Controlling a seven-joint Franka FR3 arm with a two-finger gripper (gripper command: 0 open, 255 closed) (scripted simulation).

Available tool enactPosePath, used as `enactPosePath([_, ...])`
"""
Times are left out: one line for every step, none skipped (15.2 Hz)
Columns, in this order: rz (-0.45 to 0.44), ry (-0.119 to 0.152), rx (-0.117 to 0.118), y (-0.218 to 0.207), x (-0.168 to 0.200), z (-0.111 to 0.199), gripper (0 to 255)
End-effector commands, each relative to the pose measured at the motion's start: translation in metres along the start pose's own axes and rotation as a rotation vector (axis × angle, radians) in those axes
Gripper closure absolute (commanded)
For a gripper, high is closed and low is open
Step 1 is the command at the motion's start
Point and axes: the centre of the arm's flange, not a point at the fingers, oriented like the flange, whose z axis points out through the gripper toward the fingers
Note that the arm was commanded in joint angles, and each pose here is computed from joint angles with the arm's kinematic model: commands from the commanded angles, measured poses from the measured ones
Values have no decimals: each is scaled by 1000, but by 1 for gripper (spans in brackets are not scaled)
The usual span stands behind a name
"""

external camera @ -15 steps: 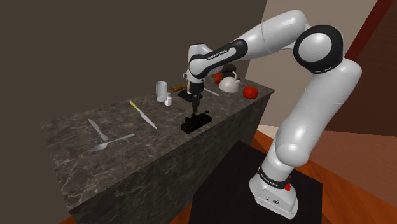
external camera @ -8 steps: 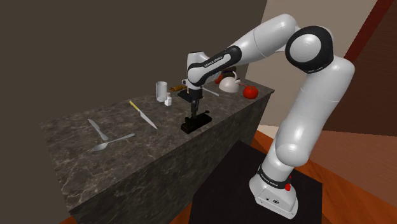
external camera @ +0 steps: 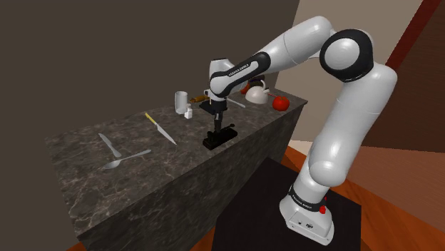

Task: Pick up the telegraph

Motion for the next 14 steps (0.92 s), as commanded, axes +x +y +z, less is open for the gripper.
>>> enactPosePath([0, -1, 0, 0, 0, 0, 255])
enactPosePath([0, -1, 0, 0, 0, 0, 255])
enactPosePath([0, -1, 0, 1, 0, 0, 255])
enactPosePath([0, -1, 0, 0, -1, -5, 255])
enactPosePath([0, -1, 0, 0, -1, -10, 255])
enactPosePath([0, -1, 0, 0, -2, -15, 255])
enactPosePath([0, -1, 0, 0, -2, -21, 255])
enactPosePath([0, -1, 0, -1, -3, -26, 255])
enactPosePath([0, -1, 0, -1, -3, -31, 255])
enactPosePath([0, -1, 0, -1, -4, -36, 255])
enactPosePath([0, -1, 0, -2, -5, -42, 255])
enactPosePath([0, -1, 0, -2, -5, -47, 255])
enactPosePath([0, -1, 0, -2, -6, -52, 255])
enactPosePath([0, -1, 0, -2, -6, -57, 255])
